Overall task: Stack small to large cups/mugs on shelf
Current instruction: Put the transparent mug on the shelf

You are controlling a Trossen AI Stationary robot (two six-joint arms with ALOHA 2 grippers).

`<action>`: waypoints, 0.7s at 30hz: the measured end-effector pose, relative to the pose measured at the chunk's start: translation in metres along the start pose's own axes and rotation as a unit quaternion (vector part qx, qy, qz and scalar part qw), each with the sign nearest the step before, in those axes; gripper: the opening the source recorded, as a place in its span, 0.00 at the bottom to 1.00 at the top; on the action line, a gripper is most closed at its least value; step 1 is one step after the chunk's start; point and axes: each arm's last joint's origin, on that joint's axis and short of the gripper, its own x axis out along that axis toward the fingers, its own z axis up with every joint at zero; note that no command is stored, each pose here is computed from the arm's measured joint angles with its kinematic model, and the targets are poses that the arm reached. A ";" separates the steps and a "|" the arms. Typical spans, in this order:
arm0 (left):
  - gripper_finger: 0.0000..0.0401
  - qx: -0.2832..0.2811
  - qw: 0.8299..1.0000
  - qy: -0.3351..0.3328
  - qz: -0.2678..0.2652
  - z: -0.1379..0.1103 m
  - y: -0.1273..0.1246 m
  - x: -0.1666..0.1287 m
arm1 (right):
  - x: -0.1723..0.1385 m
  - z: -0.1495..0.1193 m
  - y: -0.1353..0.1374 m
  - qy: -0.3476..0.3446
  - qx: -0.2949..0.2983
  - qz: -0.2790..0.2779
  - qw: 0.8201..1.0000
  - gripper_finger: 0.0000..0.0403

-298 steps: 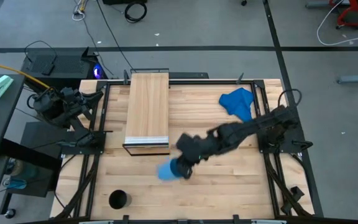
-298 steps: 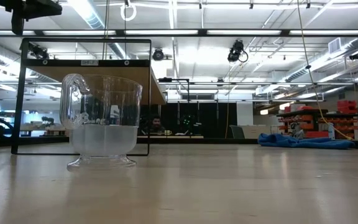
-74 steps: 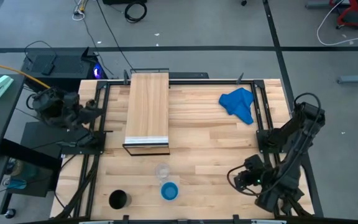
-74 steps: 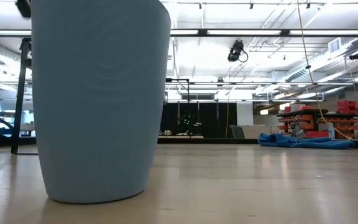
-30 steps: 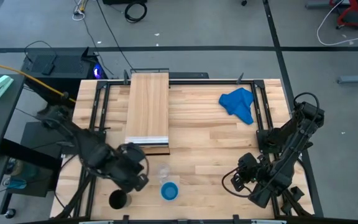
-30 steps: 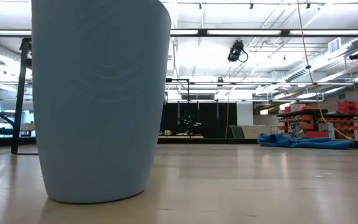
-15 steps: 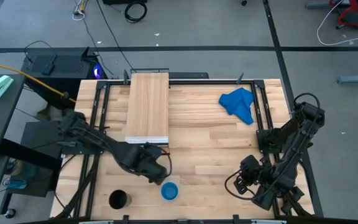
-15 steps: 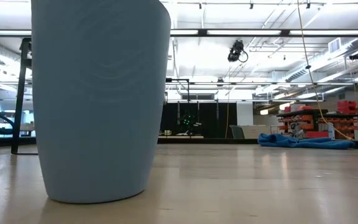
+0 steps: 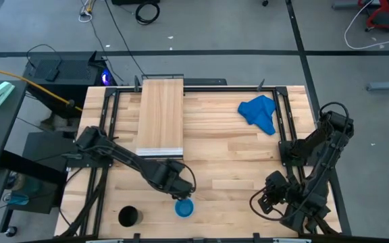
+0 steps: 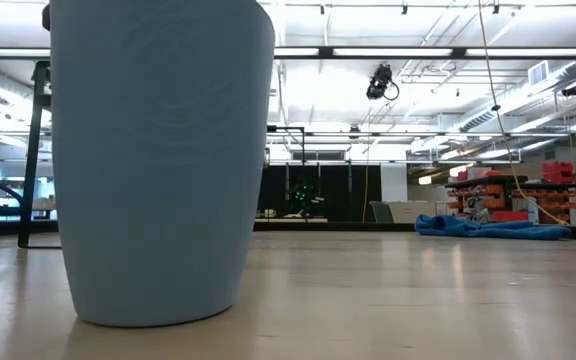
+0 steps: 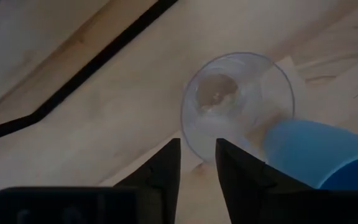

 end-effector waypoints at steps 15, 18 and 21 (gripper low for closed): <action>0.35 0.005 1.000 -0.010 0.016 0.008 -0.002 0.011 | 0.000 -0.001 0.001 0.003 0.001 0.005 1.000 0.19; 0.34 0.005 1.000 -0.010 0.021 0.008 -0.003 0.016 | 0.000 -0.001 0.001 0.003 0.002 0.006 1.000 0.19; 0.32 0.005 1.000 -0.009 0.023 0.008 -0.005 0.020 | 0.000 -0.001 0.002 0.005 0.003 0.008 1.000 0.19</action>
